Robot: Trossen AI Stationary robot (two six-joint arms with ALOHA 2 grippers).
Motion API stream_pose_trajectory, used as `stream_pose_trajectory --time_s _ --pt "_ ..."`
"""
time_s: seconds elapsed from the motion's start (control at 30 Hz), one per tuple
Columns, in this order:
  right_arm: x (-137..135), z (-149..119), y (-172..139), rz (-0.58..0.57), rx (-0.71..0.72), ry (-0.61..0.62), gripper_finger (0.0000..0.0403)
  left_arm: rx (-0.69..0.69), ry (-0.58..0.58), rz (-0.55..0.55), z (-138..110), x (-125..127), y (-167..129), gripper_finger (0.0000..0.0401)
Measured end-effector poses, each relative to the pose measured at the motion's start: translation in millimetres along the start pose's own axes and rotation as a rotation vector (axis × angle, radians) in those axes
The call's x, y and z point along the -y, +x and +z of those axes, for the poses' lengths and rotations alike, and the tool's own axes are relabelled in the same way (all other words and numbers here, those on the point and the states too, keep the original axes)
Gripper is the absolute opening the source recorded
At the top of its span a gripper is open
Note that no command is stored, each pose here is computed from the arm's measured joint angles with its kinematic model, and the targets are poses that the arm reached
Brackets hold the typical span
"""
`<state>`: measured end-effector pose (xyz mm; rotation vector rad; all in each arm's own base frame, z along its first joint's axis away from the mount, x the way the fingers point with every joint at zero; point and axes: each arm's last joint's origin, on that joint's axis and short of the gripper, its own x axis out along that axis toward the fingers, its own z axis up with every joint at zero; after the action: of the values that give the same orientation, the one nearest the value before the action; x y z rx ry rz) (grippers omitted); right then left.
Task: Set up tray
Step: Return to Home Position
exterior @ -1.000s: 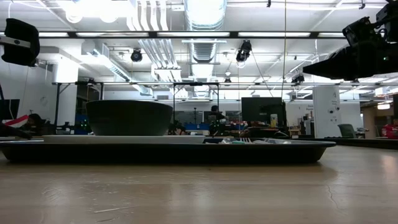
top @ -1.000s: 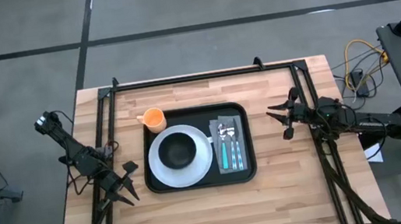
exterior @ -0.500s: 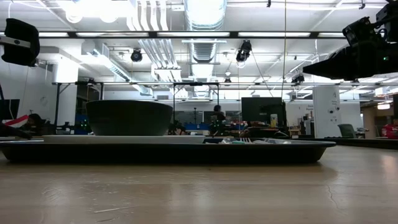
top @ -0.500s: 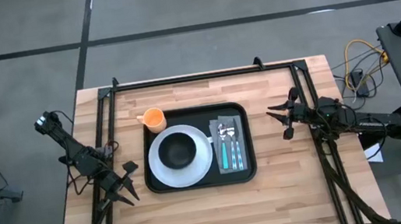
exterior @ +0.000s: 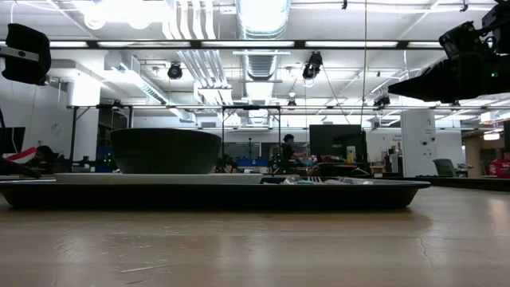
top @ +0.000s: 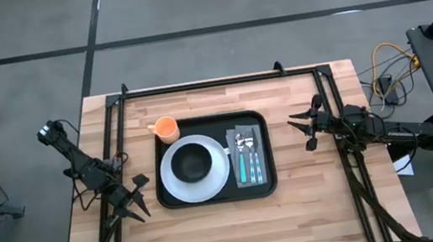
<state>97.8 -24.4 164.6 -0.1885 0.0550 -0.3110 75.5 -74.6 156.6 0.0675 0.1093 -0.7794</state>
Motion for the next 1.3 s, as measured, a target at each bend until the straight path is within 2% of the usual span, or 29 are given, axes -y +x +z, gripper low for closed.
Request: stream_pose_trajectory --time_s 0.47,1.0,1.3 --pt "0.1 0.1 0.0 -0.001 0.001 0.000 0.0068 0.000 0.000 0.000 0.0 0.0 0.0 0.0084" --pt "0.1 0.1 0.0 -0.002 0.000 -0.002 0.0086 0.000 0.000 0.000 0.0 0.0 0.0 0.0084" --pt "0.1 0.1 0.0 -0.002 0.000 -0.002 0.0074 0.000 0.000 0.000 0.0 0.0 0.0 0.0084"
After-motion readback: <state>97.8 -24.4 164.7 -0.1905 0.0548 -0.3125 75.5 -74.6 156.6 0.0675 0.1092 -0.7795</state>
